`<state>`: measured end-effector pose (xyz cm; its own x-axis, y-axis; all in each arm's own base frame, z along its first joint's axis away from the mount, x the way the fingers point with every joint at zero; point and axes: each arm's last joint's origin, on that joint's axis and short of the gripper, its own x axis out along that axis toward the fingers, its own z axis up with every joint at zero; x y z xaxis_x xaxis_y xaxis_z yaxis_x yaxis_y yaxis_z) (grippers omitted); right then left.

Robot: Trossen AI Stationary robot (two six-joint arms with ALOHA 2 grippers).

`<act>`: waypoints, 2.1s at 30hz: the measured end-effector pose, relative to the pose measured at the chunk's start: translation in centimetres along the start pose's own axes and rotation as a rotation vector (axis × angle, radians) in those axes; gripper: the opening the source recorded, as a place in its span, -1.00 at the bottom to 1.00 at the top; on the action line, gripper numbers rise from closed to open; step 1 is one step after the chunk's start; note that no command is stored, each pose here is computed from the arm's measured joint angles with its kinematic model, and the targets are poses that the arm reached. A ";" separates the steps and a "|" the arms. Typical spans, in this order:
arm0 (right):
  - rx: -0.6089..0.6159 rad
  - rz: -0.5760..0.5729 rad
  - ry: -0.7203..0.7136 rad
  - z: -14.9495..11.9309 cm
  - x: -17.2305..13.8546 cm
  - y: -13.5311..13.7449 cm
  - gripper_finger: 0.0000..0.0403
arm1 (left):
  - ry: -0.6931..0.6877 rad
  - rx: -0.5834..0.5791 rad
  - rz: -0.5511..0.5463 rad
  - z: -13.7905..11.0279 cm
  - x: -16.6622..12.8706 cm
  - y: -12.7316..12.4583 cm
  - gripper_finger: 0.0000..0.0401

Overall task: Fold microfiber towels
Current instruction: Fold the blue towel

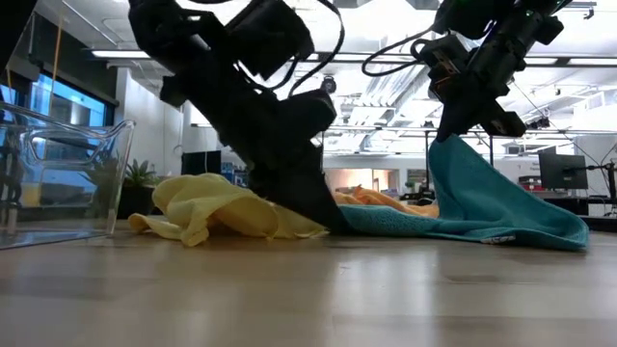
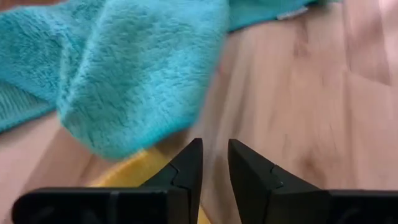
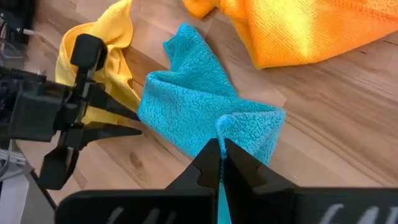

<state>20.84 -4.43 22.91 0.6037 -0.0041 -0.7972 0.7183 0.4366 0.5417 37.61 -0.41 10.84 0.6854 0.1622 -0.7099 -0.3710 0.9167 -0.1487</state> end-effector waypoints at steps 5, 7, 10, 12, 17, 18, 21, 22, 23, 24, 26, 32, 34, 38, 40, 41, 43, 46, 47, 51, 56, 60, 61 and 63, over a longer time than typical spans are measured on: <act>-0.002 0.004 -0.003 0.0 0.0 0.0 -1.00 | -0.020 0.079 0.038 -0.1 0.6 0.5 -0.68; -0.001 0.007 -0.005 0.0 0.0 0.1 -1.00 | -0.035 0.126 0.041 0.0 0.6 0.5 -0.70; 0.000 0.011 -0.007 0.1 0.0 0.1 -1.00 | -0.079 0.181 0.074 0.4 0.7 0.5 -0.76; 0.002 0.011 -0.008 0.1 0.0 0.1 -1.00 | -0.097 0.203 0.089 0.5 0.7 0.5 -0.82; 0.002 0.018 -0.012 0.1 0.0 0.2 -1.00 | -0.127 0.236 0.101 1.3 0.6 0.2 -0.98; 0.002 0.018 -0.012 0.1 0.0 0.2 -1.00 | -0.137 0.245 0.100 1.6 0.6 0.1 -0.98; 0.001 0.019 -0.014 0.1 0.0 0.2 -1.00 | -0.170 0.290 0.096 2.8 0.5 -0.4 -0.97; 0.001 0.019 -0.013 0.1 0.0 0.2 -1.00 | -0.183 0.301 0.096 3.4 0.4 -0.5 -0.98; 0.001 0.019 -0.014 0.1 0.0 0.2 -1.00 | -0.198 0.307 0.097 3.9 0.4 -0.5 -0.99; 0.001 0.019 -0.014 0.1 0.0 0.2 -1.00 | -0.215 0.308 0.096 4.5 0.3 -0.6 -0.99; 0.002 0.018 -0.013 0.1 0.0 0.2 -1.00 | -0.242 0.298 0.099 5.5 0.2 -0.5 -0.99; -0.013 -0.012 0.023 -0.5 0.0 0.1 -1.00 | -0.205 0.133 0.108 7.7 0.2 1.6 -0.99; -0.025 -0.038 0.057 -1.0 0.1 0.0 -1.00 | -0.154 0.055 0.101 8.0 0.4 2.9 -1.00; -0.056 -0.099 0.109 -2.2 0.1 -0.1 -1.00 | -0.094 -0.113 0.070 8.6 0.6 6.1 -1.00; -0.065 -0.112 0.120 -2.6 0.1 0.0 -1.00 | -0.090 -0.190 0.046 9.0 0.6 7.8 -1.00; -0.067 -0.112 0.121 -2.8 0.1 0.1 -1.00 | -0.097 -0.222 0.033 9.2 0.6 8.7 -1.00; -0.059 -0.120 0.110 -3.0 0.1 0.2 -1.00 | -0.105 -0.269 0.011 9.6 0.5 10.1 -1.00; -0.052 -0.123 0.092 -3.1 0.1 0.4 -1.00 | -0.098 -0.312 -0.007 9.8 0.4 11.8 -1.00; -0.054 -0.123 0.090 -3.2 0.1 0.4 -1.00 | -0.089 -0.314 -0.021 9.8 0.4 12.2 -1.00; -0.043 -0.122 0.081 -3.2 0.2 0.5 -1.00 | -0.072 -0.274 -0.065 9.9 0.3 12.8 -0.99; -0.040 -0.122 0.079 -3.2 0.2 0.5 -1.00 | -0.062 -0.170 -0.058 9.7 0.3 12.8 -0.79; -0.032 -0.116 0.074 -3.2 0.2 0.6 -1.00 | -0.071 -0.114 -0.035 9.8 0.2 13.0 -0.50; -0.033 -0.114 0.073 -3.2 0.2 0.6 -1.00 | -0.077 -0.108 -0.028 10.0 0.0 13.2 -0.43; -0.033 -0.108 0.070 -3.2 0.2 0.6 -1.00 | -0.109 -0.084 -0.014 10.4 -0.3 13.5 -0.28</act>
<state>20.32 -1.31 22.28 0.4969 0.0093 -0.8677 0.7654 0.4664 0.4433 38.87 15.76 16.24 0.7534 0.1925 -0.6288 -0.4085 0.8863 -0.2182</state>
